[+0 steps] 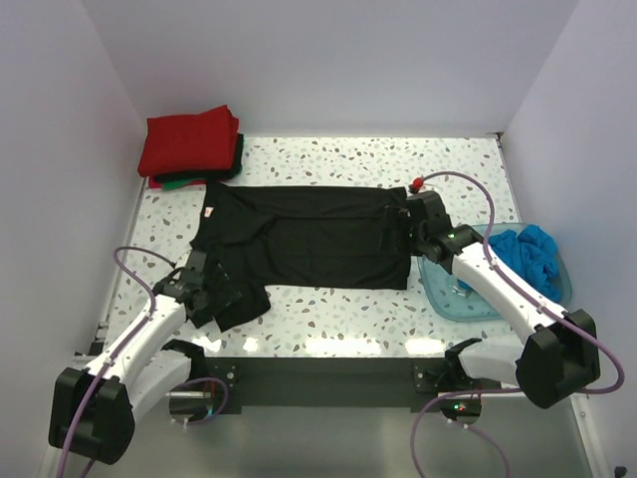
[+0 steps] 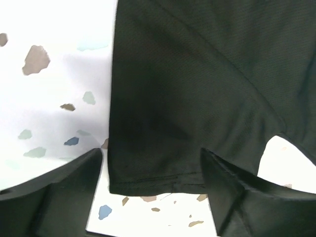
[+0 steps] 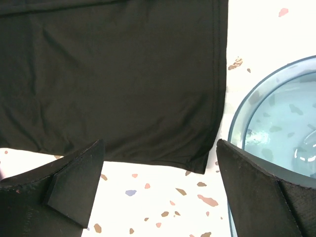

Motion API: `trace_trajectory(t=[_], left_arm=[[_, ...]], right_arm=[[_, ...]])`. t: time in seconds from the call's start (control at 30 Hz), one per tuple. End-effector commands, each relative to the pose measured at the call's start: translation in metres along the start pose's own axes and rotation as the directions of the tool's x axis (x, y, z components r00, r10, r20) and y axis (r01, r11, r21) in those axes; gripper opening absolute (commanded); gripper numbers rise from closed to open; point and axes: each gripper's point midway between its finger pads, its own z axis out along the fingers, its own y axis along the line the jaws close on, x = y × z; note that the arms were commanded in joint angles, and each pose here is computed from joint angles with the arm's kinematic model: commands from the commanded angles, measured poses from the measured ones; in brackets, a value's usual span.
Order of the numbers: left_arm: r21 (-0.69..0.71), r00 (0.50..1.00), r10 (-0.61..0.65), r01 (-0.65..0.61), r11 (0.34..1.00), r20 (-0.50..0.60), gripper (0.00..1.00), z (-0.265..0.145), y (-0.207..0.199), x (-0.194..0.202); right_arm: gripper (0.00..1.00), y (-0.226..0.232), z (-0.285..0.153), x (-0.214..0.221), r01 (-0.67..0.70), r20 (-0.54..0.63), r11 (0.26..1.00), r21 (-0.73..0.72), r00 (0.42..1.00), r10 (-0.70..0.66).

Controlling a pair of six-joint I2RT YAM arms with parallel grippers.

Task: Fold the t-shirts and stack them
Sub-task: Fold the tshirt

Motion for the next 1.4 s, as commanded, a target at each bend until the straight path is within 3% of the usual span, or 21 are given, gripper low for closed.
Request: trace_trajectory(t=[0.0, 0.03, 0.13, 0.3, 0.4, 0.43, 0.47, 0.73, 0.9, 1.17, 1.27, 1.37], left_arm=[[0.044, 0.998, -0.019, 0.021, 0.999, -0.056, 0.82, 0.011, -0.004, 0.017], [0.042, 0.998, -0.018, 0.021, 0.999, -0.059, 0.72, 0.012, -0.003, 0.018], [0.042, 0.997, -0.024, 0.027, 0.999, -0.07, 0.57, 0.013, -0.003, 0.02], [0.052, 0.997, -0.013, 0.017, 0.999, -0.078, 0.39, 0.014, -0.003, 0.023], [0.059, 0.996, -0.009, 0.014, 0.998, -0.085, 0.2, 0.012, -0.004, 0.024], [0.063, 0.996, -0.008, 0.013, 0.998, -0.087, 0.07, 0.012, -0.004, 0.024], [0.068, 0.996, -0.005, 0.011, 0.998, -0.087, 0.0, 0.011, -0.006, 0.024], [0.059, 0.999, -0.009, 0.011, 0.998, -0.037, 0.0, -0.003, -0.008, 0.009], [0.053, 1.0, -0.013, 0.014, 0.999, -0.028, 0.0, -0.005, -0.007, 0.007], [0.047, 0.999, -0.013, 0.015, 0.999, -0.036, 0.0, -0.005, -0.006, 0.008], [0.05, 0.999, -0.015, 0.017, 0.999, -0.036, 0.0, -0.005, -0.008, 0.008], [0.051, 0.999, -0.014, 0.015, 0.999, -0.033, 0.0, -0.006, -0.009, 0.006]], right_arm=[[0.99, -0.009, -0.005, -0.002, -0.024, 0.026, 0.999, 0.038, 0.999, 0.023], [0.98, -0.009, -0.005, -0.002, -0.022, 0.024, 0.999, 0.041, 0.999, 0.021], [0.99, -0.014, -0.005, 0.0, -0.03, 0.021, 0.998, 0.063, 0.999, 0.029], [0.99, -0.017, -0.008, 0.002, -0.04, 0.02, 0.996, 0.078, 0.999, 0.039], [0.99, -0.019, -0.011, 0.006, -0.035, 0.009, 0.996, 0.083, 0.999, 0.035], [0.99, -0.02, -0.012, 0.013, -0.031, -0.009, 0.996, 0.08, 0.999, 0.032], [0.99, -0.02, -0.013, 0.016, -0.032, -0.017, 0.997, 0.073, 0.999, 0.034], [0.99, 0.008, -0.014, 0.065, 0.027, -0.068, 0.999, 0.033, 0.997, -0.024], [0.98, -0.005, 0.002, 0.07, -0.025, -0.035, 0.99, 0.138, 0.999, 0.03], [0.69, -0.029, 0.019, 0.082, -0.08, 0.003, 0.961, 0.265, 0.997, 0.082], [0.63, -0.039, 0.026, 0.086, -0.078, 0.011, 0.945, 0.317, 0.997, 0.078], [0.62, -0.041, 0.035, 0.089, -0.074, 0.007, 0.939, 0.335, 0.997, 0.076]])
